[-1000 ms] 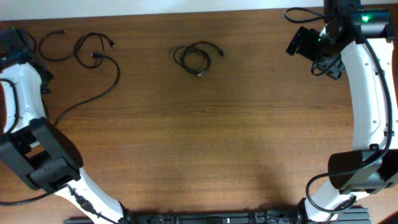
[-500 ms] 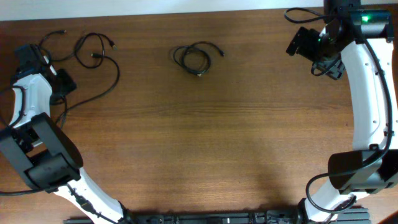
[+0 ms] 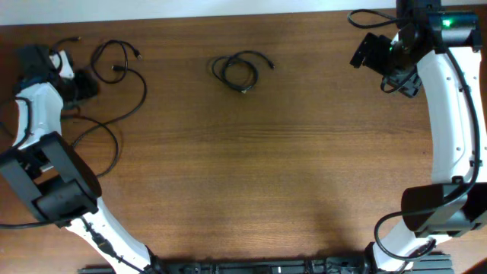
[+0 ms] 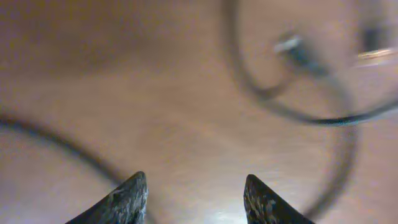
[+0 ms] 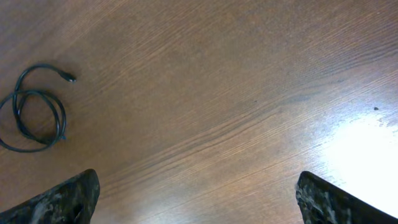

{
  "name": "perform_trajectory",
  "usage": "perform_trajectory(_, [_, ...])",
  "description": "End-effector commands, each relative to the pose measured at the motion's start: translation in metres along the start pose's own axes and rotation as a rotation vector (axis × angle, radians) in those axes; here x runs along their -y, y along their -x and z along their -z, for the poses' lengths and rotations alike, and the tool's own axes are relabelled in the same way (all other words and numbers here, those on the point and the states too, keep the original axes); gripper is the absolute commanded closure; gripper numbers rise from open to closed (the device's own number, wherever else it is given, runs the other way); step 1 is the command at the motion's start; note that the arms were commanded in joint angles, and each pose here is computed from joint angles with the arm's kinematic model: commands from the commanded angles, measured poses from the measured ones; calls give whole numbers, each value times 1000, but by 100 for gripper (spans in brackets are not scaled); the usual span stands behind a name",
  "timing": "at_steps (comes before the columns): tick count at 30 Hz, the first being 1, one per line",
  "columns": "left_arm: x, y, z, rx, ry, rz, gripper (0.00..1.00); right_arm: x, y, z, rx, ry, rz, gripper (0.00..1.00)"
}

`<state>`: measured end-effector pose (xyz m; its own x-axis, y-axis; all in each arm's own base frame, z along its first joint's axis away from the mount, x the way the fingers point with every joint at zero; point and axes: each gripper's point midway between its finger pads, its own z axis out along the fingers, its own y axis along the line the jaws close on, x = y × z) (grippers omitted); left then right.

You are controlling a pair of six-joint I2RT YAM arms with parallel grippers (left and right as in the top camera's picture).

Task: Untangle cables

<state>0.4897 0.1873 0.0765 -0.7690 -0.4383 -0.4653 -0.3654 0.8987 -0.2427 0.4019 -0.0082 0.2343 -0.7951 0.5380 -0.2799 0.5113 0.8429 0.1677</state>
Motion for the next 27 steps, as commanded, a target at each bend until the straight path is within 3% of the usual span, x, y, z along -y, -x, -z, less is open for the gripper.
perform_trajectory(1, [66, 1, 11, -3, -276, -52, 48, 2, 1, 0, 6, -11, -6, 2])
perform_trajectory(3, [73, -11, -3, -32, -201, -93, 42, 2, 1, 0, 6, -11, -6, 2])
perform_trajectory(6, [76, -23, -24, -53, -12, -167, 42, 2, 1, 0, 6, -11, -6, 2])
perform_trajectory(7, [80, -27, -30, -61, 3, -182, 42, 3, 1, 0, 6, -11, -6, 2])
perform_trajectory(9, [95, -40, -49, -86, -5, -215, 29, 2, 1, 0, 6, -11, -6, 2])
perform_trajectory(13, [89, -59, -80, -134, 30, -226, 30, 2, 1, 0, 6, -11, -6, 2])
perform_trajectory(16, [85, -68, -90, -159, 36, -224, 40, 2, 1, 0, 6, -11, -6, 2])
perform_trajectory(18, [84, -70, -92, -164, 36, -222, 71, 2, 1, 0, 6, -11, -6, 2])
perform_trajectory(19, [84, -70, -92, -164, 36, -222, 81, 2, 1, 0, 6, -11, -6, 2])
perform_trajectory(20, [85, -71, -92, -168, 36, -223, 100, 2, 1, 0, 6, -11, -6, 2])
perform_trajectory(24, [96, -66, -72, -166, -2, -223, 100, 2, 1, 0, 6, -11, -6, 1])
perform_trajectory(27, [137, -51, -34, -118, -193, -268, 100, 2, 1, 0, 6, -11, -6, 2])
